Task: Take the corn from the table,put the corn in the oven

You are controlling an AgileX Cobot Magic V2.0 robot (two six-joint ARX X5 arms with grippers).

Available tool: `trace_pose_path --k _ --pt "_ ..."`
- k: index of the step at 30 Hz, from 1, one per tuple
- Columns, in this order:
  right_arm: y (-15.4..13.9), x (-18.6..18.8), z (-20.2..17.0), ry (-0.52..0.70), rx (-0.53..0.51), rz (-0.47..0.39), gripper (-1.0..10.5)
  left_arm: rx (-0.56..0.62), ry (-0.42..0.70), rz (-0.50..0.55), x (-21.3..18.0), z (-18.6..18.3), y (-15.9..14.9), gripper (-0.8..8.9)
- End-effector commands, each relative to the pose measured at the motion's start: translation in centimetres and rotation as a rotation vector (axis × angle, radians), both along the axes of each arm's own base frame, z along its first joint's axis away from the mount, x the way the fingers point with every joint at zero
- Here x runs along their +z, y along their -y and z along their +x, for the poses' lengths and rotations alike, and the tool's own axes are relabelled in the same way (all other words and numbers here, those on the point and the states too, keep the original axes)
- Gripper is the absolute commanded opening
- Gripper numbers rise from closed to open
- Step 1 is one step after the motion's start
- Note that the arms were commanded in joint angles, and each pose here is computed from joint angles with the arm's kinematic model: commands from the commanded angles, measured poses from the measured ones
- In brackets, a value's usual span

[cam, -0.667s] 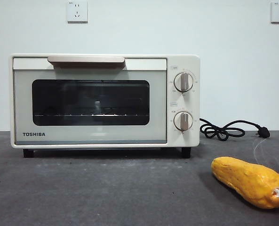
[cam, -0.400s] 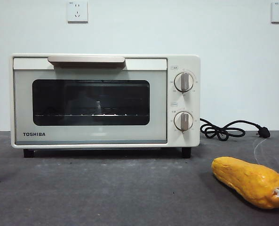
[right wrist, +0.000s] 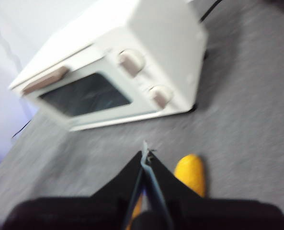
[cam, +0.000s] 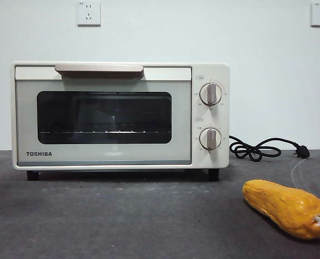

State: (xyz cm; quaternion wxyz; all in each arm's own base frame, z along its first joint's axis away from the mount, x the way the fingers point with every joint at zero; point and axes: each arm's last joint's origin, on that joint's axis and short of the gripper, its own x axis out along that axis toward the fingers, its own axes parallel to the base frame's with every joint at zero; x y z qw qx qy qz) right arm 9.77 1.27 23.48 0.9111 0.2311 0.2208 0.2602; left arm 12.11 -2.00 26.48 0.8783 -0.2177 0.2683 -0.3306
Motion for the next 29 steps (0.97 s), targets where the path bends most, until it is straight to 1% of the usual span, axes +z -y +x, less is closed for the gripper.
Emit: trace_pose_path --k 1,5,8,9,12,14,18,19,22,26,28,29 --pt "-0.1 1.4 0.8 -0.015 0.085 -0.012 0.0 -0.081 0.024 0.067 1.0 1.0 0.4 -0.06" --pt "-0.3 3.2 1.9 -0.046 0.169 -0.024 0.0 -0.147 0.008 0.098 2.5 2.2 1.1 -0.06" --pt "-0.6 4.6 2.7 -0.066 0.217 -0.054 0.1 -0.189 0.011 0.106 3.5 3.1 1.8 -0.06" --pt "-0.8 5.1 3.0 -0.075 0.238 -0.065 0.4 -0.203 0.018 0.110 3.9 3.4 2.0 -0.05" --pt "-1.5 6.0 3.9 -0.108 0.285 -0.096 1.7 -0.225 0.027 0.119 4.8 4.1 2.6 -0.05" --pt "-2.0 6.5 4.4 -0.130 0.296 -0.123 2.4 -0.229 0.036 0.135 5.2 4.4 3.0 -0.05" --pt "-3.3 6.7 5.6 -0.177 0.274 -0.213 3.8 -0.242 0.051 0.149 5.8 4.7 3.6 -0.04" --pt "-3.7 6.5 5.9 -0.194 0.257 -0.251 4.3 -0.241 0.053 0.154 5.8 4.7 3.7 -0.04" --pt "-4.9 5.8 6.5 -0.242 0.225 -0.347 5.1 -0.232 0.054 0.169 5.8 4.7 3.9 -0.04" --pt "-6.5 4.3 7.3 -0.315 0.212 -0.466 5.1 -0.231 0.055 0.173 5.8 4.7 4.0 -0.04" --pt "-7.8 3.1 8.0 -0.372 0.243 -0.520 5.1 -0.224 0.054 0.178 5.8 4.7 4.0 -0.05" --pt "-8.6 2.3 8.4 -0.409 0.258 -0.531 5.1 -0.213 0.054 0.186 5.8 4.7 4.0 -0.04"
